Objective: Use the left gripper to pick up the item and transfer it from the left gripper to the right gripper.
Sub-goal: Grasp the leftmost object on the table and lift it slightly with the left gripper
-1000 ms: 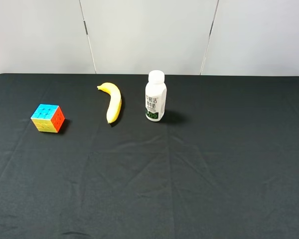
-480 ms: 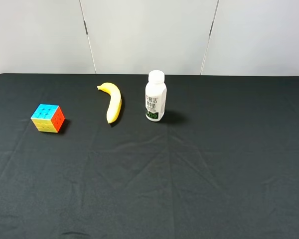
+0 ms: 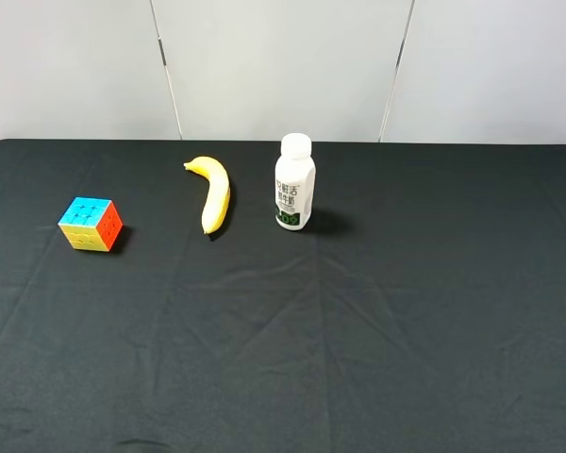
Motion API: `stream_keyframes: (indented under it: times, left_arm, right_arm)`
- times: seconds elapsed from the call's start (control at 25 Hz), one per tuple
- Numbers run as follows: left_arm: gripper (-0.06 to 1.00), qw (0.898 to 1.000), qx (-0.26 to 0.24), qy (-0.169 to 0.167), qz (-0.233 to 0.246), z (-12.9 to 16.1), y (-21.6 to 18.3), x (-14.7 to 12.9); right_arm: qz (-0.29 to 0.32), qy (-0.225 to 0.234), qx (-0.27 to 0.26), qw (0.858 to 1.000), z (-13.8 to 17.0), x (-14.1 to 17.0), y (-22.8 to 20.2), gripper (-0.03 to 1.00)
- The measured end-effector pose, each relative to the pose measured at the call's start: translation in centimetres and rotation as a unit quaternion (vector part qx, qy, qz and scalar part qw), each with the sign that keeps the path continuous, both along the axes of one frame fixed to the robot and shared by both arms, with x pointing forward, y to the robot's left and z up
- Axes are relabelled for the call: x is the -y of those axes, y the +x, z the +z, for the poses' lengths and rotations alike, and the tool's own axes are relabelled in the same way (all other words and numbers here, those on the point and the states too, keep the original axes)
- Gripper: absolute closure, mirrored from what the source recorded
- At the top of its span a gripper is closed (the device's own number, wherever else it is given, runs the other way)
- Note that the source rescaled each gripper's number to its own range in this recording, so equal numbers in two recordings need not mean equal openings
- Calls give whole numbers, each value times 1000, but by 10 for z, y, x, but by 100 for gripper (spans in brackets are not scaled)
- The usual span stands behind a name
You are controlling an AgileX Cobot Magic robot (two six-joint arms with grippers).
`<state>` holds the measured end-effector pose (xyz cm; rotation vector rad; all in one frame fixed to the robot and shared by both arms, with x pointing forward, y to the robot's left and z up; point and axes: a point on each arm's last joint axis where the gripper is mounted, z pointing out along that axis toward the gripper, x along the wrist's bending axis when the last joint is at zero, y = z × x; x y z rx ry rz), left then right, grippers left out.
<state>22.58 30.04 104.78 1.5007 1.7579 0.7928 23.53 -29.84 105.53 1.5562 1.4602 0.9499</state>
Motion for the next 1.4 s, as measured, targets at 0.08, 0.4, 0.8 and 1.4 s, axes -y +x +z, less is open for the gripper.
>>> stream_keyframes:
  times: [0.08, 0.4, 0.8, 1.4]
  left_arm:
    - [-3, 1000, -14, -2, -1, 11, 3, 0]
    - [-5, 995, -96, -2, -4, 52, 48, -1]
    - [-5, 972, -235, 8, -11, 49, 156, -6]
    - [-6, 942, -333, -4, -35, -39, 264, -5]
  right_arm:
    - [0, 0, 0, 1000, 0, 0, 0, -3]
    - [0, 0, 0, 1000, 0, 0, 0, -3]
    - [0, 0, 0, 1000, 0, 0, 0, -3]
    - [0, 0, 0, 1000, 0, 0, 0, -3]
